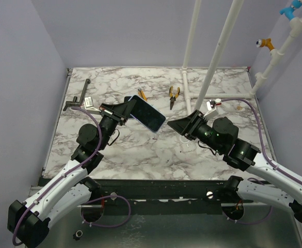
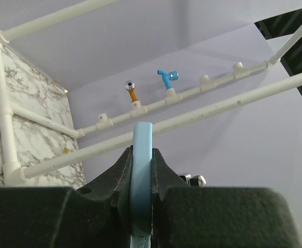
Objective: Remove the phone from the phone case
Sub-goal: Remove the phone case from the phone.
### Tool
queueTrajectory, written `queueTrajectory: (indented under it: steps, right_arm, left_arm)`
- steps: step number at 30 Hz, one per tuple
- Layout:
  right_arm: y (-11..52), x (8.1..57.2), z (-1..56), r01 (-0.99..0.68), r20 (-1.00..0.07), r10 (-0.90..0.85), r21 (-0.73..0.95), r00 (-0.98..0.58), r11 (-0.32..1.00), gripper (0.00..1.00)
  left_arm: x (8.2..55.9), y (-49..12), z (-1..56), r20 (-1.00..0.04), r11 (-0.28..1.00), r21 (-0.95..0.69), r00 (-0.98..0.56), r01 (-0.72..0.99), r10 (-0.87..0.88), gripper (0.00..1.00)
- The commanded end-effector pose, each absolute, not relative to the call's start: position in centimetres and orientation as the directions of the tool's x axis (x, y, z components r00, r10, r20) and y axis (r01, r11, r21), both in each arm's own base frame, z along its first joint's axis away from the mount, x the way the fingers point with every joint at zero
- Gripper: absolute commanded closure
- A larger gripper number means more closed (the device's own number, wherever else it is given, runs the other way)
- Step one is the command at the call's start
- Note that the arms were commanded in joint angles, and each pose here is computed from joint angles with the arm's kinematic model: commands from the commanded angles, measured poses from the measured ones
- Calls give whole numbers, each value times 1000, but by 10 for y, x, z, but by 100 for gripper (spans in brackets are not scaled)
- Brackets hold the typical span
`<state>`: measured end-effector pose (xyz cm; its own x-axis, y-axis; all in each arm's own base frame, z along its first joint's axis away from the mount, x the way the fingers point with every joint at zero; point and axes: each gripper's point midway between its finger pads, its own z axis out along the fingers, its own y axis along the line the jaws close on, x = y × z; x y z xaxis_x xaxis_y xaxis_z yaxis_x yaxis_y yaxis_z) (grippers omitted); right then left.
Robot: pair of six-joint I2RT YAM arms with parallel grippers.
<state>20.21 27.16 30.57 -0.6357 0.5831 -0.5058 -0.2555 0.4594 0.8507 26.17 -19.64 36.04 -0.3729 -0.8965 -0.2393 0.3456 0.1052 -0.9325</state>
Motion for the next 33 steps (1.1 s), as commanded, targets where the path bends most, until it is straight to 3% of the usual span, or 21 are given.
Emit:
queueTrajectory:
  steps: [1, 33]
  right_arm:
    - [271, 209, 313, -250, -501, 616, 857, -608, 450, 54]
    - [289, 222, 282, -177, -495, 568, 834, -658, 522, 55]
  left_arm:
    - [250, -198, 395, -194, 8, -906, -398, 424, -897, 100]
    - [237, -208, 404, -190, -57, -884, -468, 464, -863, 100]
